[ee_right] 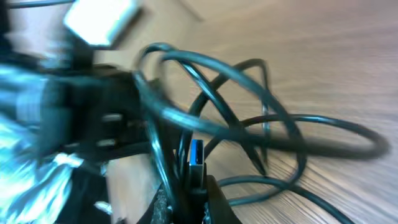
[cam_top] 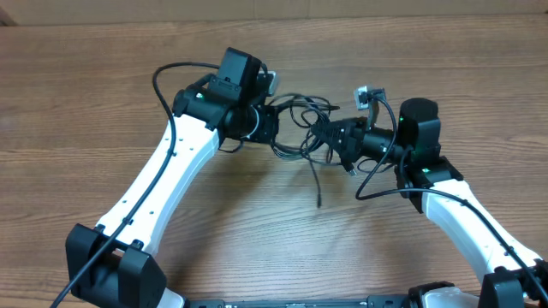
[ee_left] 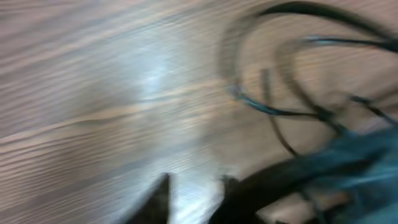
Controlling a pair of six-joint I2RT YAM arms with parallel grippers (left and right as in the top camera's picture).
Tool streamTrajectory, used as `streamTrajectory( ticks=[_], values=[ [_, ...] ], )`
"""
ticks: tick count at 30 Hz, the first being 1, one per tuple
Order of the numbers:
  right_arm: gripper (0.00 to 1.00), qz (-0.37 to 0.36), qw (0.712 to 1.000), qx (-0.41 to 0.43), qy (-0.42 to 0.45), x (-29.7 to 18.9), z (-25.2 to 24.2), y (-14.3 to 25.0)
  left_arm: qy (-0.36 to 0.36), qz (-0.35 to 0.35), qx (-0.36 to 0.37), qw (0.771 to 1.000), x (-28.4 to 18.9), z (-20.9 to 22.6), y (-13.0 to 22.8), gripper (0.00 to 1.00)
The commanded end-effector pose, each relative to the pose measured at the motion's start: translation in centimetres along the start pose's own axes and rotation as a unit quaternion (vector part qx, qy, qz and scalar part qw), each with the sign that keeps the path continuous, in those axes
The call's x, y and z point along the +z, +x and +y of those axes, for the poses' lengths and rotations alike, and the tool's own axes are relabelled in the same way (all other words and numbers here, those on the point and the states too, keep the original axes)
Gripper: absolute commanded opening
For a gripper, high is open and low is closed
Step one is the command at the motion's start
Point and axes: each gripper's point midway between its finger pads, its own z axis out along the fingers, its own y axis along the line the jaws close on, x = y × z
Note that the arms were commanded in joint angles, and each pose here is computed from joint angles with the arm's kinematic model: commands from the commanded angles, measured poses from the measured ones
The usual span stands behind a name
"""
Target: Untangle cables
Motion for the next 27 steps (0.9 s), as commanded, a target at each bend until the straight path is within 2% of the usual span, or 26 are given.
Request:
streamTrajectory(
  ticks=[1,4,5,9,13,18,19,21,22,24,25,26,27],
  values=[
    [0.04,0.036,0.989,-0.050,-0.133,-1.2,4.9,0.3,-0.089,-0.027,-0.019,0.996,-0.5,4.1,-1.4,0.41],
    [0.04,0.051,0.983,-0.040,-0.171,-1.7,6.5,0.4,-0.075,-0.026,-0.019,0.997,-0.4,3.6,-1.4,0.57],
    [0.04,0.057,0.980,-0.044,-0.184,-1.9,6.9,0.6,-0.073,-0.027,-0.018,0.997,-0.4,3.5,-1.5,0.58],
    [0.07,0.078,0.970,-0.062,-0.223,-2.5,8.3,1.2,-0.058,-0.039,-0.016,0.997,-0.3,2.9,-2.1,0.59],
    [0.21,0.100,0.961,-0.062,-0.251,-3.1,9.1,2.0,-0.031,-0.085,-0.005,0.996,-0.6,1.8,-4.5,0.64],
    [0.21,0.105,0.962,-0.047,-0.248,-3.1,8.9,2.2,-0.007,-0.155,0.003,0.988,-2.5,1.2,-8.1,0.66],
    [0.17,0.102,0.964,-0.044,-0.243,-3.0,8.7,2.1,-0.007,-0.167,0.001,0.986,-3.2,1.4,-8.8,0.66],
    [0.09,0.091,0.971,-0.031,-0.221,-2.5,7.9,1.8,-0.004,-0.185,-0.011,0.983,-4.7,1.8,-9.9,0.60],
    [0.04,0.083,0.975,-0.023,-0.204,-2.2,7.3,1.6,0.007,-0.190,-0.012,0.982,-5.4,1.7,-10.2,0.52],
    [0.04,0.059,0.987,0.003,-0.151,-1.4,5.5,1.0,0.041,-0.188,-0.010,0.981,-6.5,0.9,-10.3,0.36],
    [0.15,0.045,0.992,0.019,-0.116,-1.0,4.2,0.6,0.058,-0.183,-0.009,0.981,-6.9,0.4,-10.2,0.30],
    [0.29,0.034,0.995,0.035,-0.082,-0.7,2.9,0.4,0.070,-0.177,-0.010,0.982,-7.1,0.2,-10.0,0.28],
    [0.33,0.020,0.998,0.054,-0.039,-0.5,1.3,0.3,0.080,-0.168,-0.012,0.983,-7.1,0.0,-9.6,0.29]
  ],
)
